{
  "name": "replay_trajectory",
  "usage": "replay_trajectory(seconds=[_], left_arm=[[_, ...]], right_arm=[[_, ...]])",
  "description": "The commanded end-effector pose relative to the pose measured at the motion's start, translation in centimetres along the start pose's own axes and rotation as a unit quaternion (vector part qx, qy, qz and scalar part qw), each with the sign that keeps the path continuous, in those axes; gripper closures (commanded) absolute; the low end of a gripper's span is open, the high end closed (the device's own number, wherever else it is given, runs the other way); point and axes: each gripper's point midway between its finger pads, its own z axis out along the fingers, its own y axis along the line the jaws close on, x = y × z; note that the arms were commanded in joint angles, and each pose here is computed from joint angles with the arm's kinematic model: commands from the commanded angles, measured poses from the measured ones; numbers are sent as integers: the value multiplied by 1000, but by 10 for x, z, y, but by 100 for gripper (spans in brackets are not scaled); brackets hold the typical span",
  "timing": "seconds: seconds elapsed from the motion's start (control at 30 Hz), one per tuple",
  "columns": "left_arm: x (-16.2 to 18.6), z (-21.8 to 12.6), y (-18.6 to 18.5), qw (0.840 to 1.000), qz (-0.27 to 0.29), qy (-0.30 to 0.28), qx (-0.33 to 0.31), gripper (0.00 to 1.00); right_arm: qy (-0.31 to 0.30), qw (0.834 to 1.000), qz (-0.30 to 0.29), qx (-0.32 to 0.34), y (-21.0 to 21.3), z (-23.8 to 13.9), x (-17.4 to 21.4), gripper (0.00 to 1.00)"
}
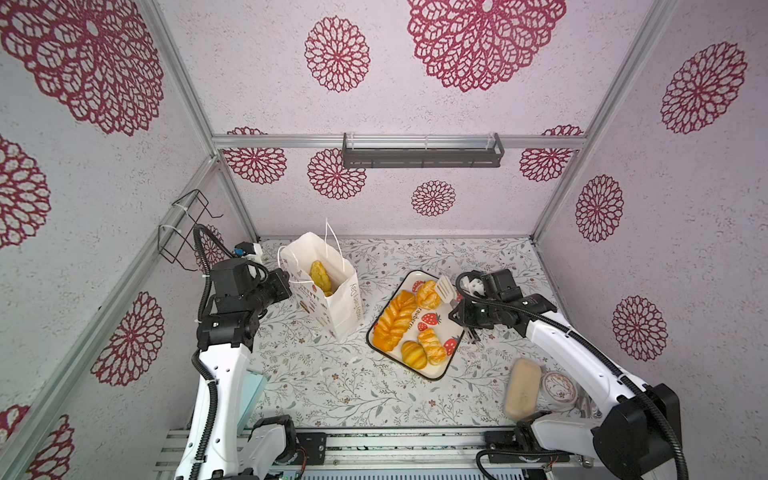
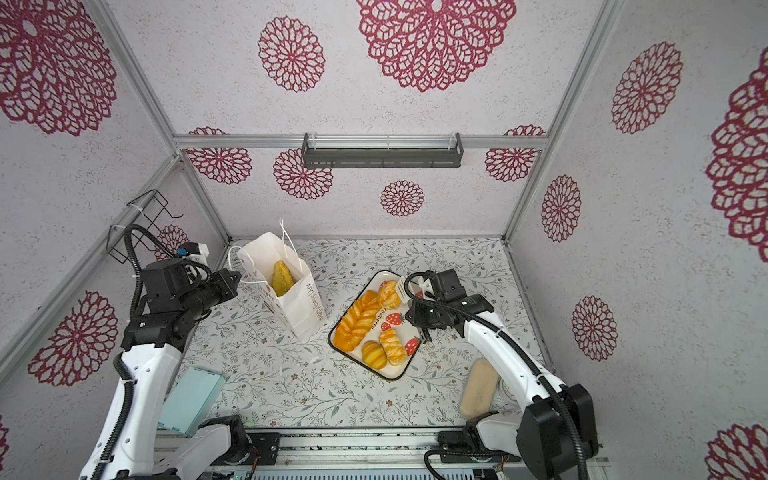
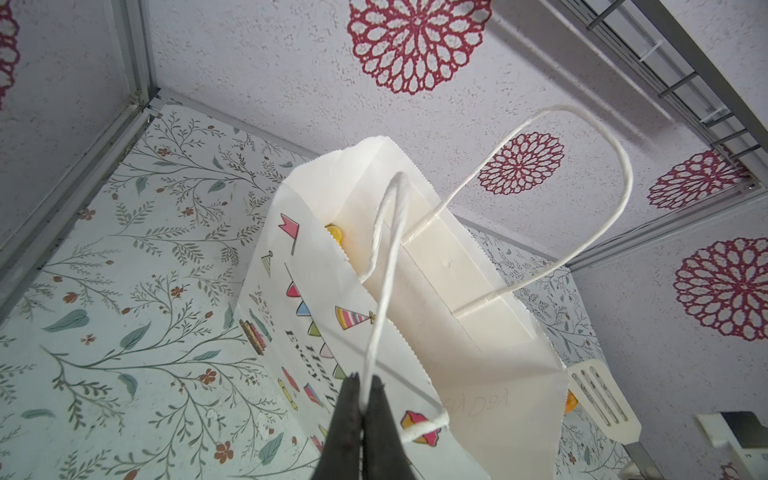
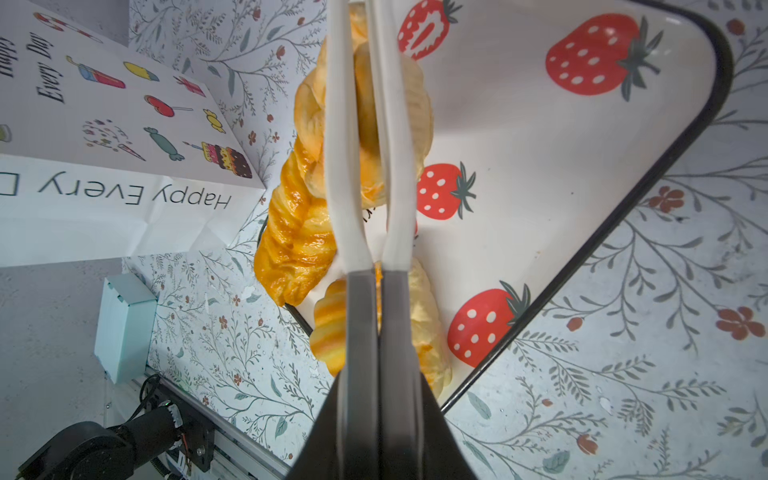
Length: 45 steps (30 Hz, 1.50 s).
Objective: Place the fake bread into the paper bag
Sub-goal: 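Lift the flaky pastry in the tongs and carry it over the bag opening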
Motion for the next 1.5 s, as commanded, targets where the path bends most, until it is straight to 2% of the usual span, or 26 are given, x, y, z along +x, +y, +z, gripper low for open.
replay_trajectory(seconds=[0.0,0.4,0.67,1.47], left_arm=[[-2,2,2,1000,-2,-5,0,100],[-2,3,2,1000,-4,-6,1,100],[-4,2,2,1000,-4,-9,1,100],[-5,-4,13,999,1,-17,-28,100]], right_arm=[[-51,998,-23,-23,20,-30,-24,88],[-107,989,-67,-72,70,-82,-50,89],[-131,977,-129,-104,121,-107,-57,89],[-112,937,-273,-188,251,-105,-48,89]])
